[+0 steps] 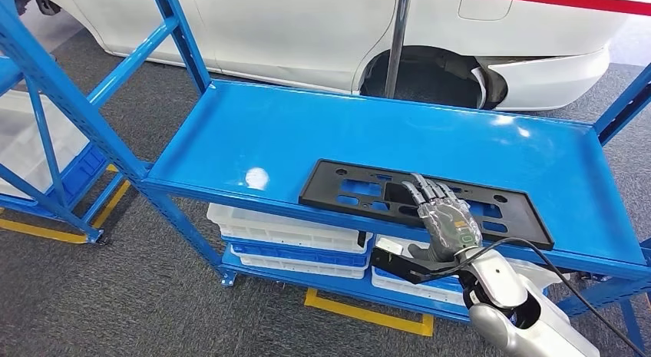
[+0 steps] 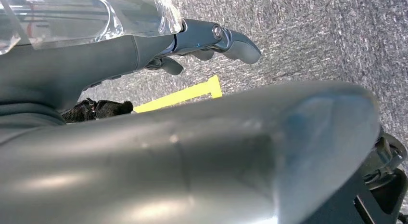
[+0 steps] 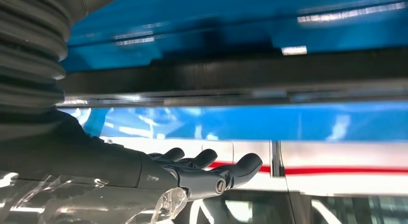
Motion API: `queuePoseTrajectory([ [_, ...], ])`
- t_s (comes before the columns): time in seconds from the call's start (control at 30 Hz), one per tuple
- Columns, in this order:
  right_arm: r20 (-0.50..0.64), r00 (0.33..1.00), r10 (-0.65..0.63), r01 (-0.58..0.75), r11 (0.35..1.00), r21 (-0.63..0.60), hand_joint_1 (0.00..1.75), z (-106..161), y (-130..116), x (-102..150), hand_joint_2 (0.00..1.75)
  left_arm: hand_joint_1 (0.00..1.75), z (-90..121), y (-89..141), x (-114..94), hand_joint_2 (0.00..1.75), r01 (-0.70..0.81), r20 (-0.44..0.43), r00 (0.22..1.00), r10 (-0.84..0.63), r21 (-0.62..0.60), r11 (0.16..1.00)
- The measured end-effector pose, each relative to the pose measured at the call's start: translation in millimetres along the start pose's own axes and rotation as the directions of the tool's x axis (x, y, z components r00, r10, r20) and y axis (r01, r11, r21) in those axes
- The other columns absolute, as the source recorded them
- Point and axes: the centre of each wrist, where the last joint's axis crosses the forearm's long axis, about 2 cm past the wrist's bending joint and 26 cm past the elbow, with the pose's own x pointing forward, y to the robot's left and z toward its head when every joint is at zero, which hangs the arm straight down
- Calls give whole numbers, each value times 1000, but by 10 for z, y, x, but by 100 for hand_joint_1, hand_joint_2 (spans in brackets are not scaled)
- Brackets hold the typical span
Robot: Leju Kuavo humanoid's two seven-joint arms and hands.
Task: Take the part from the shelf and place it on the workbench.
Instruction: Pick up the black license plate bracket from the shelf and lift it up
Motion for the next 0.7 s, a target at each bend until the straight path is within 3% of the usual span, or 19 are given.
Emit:
queuePoseTrajectory([
  [0.7, -16, 1000, -2, 4, 995, 101, 0, -95, 28, 5, 175, 0, 0, 2, -2, 0, -8, 9, 1000, 8, 3, 1000],
])
